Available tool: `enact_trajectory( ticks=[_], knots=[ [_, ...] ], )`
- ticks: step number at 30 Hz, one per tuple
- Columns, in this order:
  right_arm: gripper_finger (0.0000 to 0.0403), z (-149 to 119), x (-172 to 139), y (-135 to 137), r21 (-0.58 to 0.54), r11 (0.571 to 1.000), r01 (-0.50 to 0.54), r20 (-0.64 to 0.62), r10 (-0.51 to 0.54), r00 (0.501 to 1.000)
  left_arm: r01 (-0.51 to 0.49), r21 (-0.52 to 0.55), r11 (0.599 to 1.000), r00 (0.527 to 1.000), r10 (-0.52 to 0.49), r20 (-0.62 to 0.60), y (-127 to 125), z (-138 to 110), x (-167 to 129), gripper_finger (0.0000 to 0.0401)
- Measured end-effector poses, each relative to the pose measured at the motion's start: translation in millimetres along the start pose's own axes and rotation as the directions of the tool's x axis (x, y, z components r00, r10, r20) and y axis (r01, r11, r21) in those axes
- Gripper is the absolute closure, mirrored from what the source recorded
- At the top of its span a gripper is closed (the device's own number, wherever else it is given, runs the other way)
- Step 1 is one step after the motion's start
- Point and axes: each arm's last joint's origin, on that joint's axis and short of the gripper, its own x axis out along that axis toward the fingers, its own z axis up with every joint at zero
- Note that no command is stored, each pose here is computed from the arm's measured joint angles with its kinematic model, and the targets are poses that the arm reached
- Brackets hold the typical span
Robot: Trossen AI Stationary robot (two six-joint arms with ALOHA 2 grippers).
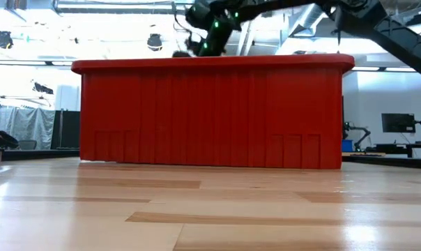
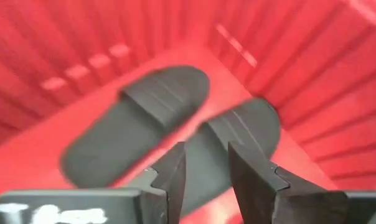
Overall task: Pick and place slides into bin
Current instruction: Return to Home Position
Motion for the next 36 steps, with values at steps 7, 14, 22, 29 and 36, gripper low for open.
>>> enact_trajectory(
  ticks=[7, 14, 22, 29, 36],
  knots=[
    [0.0306, 12, -65, 26, -0.111, 0.989, -0.099, 0.113, 0.112, 0.987, -0.143, -0.055, 0.988, 0.990, 0.144, 0.011, 8, -2, -13, 0.0269],
    [0.0308, 21, -137, 36, -0.091, 0.967, -0.237, 0.224, 0.252, 0.942, -0.132, -0.134, 0.982, 0.990, 0.137, 0.024, 12, -6, -28, 0.0269],
    [0.0308, 15, -195, 41, -0.195, 0.817, -0.543, 0.171, 0.574, 0.801, -0.132, -0.095, 0.987, 0.976, 0.113, -0.188, 10, -30, -35, 0.0269],
    [0.0308, -6, -234, 59, -0.324, 0.647, -0.690, 0.028, 0.736, 0.677, -0.103, -0.190, 0.976, 0.931, 0.027, -0.364, 7, -48, -40, 0.0269],
    [0.0308, -15, -271, 74, -0.404, 0.569, -0.716, 0.051, 0.795, 0.604, -0.171, -0.284, 0.943, 0.946, 0.077, -0.314, 14, -52, -58, 0.0269]
  ],
)
